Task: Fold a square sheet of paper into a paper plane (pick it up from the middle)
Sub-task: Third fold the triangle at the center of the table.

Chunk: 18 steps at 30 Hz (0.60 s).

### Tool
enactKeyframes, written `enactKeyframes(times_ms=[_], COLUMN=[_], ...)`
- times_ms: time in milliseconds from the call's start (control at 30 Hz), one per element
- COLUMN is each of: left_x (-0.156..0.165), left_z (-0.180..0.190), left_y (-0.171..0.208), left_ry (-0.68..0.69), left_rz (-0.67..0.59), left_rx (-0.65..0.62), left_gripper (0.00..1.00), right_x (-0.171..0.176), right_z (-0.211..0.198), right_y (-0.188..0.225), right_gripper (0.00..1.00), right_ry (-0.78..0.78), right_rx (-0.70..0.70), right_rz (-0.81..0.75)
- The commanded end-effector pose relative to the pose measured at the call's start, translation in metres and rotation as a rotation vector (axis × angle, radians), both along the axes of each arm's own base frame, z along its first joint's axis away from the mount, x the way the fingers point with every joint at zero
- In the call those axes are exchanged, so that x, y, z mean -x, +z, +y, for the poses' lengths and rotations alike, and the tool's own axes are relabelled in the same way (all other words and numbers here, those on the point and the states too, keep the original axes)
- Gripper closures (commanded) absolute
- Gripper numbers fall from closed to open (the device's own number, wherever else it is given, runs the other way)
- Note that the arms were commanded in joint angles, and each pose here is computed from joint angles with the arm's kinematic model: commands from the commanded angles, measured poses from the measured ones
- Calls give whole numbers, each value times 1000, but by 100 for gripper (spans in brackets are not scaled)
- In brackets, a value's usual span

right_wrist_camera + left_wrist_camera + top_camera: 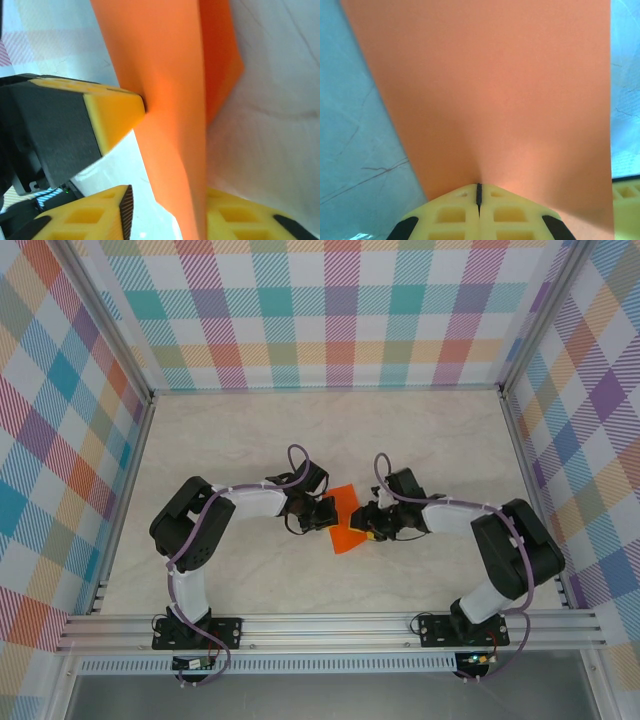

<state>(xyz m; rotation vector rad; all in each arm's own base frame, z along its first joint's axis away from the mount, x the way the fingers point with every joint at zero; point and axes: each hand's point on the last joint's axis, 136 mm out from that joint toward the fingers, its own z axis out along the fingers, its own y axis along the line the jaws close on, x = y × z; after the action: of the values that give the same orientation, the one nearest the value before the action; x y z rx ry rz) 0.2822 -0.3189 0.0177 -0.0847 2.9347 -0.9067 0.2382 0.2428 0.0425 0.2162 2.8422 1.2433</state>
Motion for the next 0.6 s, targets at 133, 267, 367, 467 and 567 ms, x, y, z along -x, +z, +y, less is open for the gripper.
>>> enactKeyframes(times_ms=[133, 267, 367, 467, 567], left_x=[19, 18, 13, 7, 1], left_z=[41, 38, 33, 25, 17], left_y=[-44, -40, -30, -18, -4], left_ry=[37, 29, 20, 5, -20], left_rz=[63, 53, 29, 1, -32], left_rx=[-220, -204, -182, -148, -118], left_gripper=[98, 98, 98, 98, 97], right_x=[6, 6, 5, 4, 3], right_z=[-12, -12, -9, -7, -5], right_y=[10, 11, 15, 20, 21], right_gripper=[78, 87, 91, 93, 94], right_ry=[-109, -116, -115, -113, -126], right_rx=[20, 30, 21, 12, 25], right_rz=[47, 70, 79, 93, 128])
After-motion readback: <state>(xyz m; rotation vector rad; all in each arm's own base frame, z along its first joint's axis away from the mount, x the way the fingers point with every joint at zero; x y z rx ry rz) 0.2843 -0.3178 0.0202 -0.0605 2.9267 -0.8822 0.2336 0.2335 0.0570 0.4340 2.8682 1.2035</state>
